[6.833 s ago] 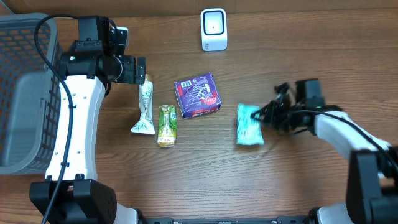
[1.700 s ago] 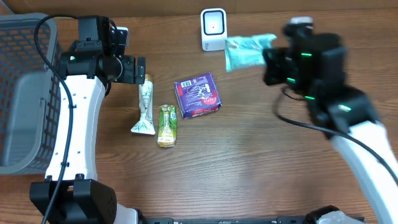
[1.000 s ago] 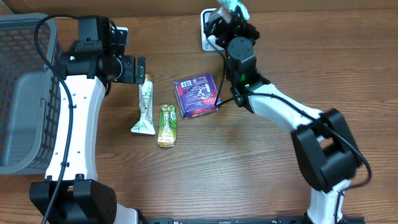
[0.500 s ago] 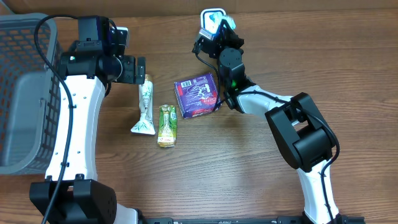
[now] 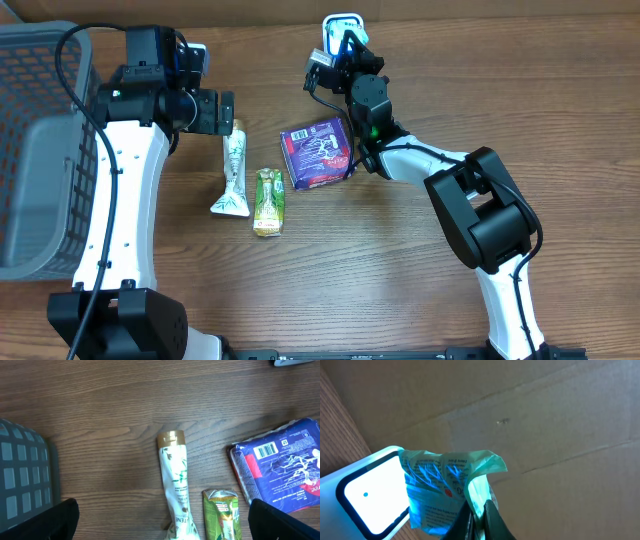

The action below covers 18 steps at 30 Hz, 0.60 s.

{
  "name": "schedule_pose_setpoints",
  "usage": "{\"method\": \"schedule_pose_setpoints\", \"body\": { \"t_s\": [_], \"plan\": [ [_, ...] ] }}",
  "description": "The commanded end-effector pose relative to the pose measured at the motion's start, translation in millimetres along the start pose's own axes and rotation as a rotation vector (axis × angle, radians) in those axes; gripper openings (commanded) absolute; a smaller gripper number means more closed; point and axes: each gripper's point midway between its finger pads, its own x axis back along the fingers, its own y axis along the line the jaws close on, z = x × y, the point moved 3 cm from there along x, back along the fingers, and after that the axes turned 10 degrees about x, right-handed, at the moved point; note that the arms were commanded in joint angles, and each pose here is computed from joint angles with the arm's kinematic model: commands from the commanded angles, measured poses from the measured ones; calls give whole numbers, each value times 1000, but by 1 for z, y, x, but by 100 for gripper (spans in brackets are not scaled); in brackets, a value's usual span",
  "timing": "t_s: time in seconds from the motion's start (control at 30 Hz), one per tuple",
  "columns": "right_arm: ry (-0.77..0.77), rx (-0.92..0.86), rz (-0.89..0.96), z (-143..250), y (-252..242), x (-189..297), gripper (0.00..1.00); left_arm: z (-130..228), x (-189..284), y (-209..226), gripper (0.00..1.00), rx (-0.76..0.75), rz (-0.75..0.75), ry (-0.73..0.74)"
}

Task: Scan the item barcode
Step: 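Hold the mint-green packet up in front of the white scanner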

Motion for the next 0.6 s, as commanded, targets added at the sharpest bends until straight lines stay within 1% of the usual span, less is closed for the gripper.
{"method": "schedule_pose_setpoints", "body": {
  "t_s": [0.0, 0.1, 0.27, 0.33, 0.4, 0.47, 0.57],
  "plan": [
    [6, 1, 50, 1, -14, -5, 4, -4, 11, 1, 100, 21, 1, -30],
    [31, -3, 100, 3, -26, -4, 4, -4, 11, 1, 99, 21, 1, -30],
    [69, -26, 151, -1, -59, 3, 4, -4, 11, 1, 100, 21, 1, -30],
    [90, -29, 144, -3, -72, 8, 4, -4, 11, 1, 100, 21, 1, -29],
    [109, -33, 93, -12, -87, 18, 4, -4, 11, 1, 99, 21, 1, -30],
    [96, -112, 80, -24, -107, 30, 4, -4, 11, 1, 100, 21, 1, -30],
    [81, -232, 98, -48, -153, 60, 4, -4, 11, 1, 100, 21, 1, -29]
  ]
}}
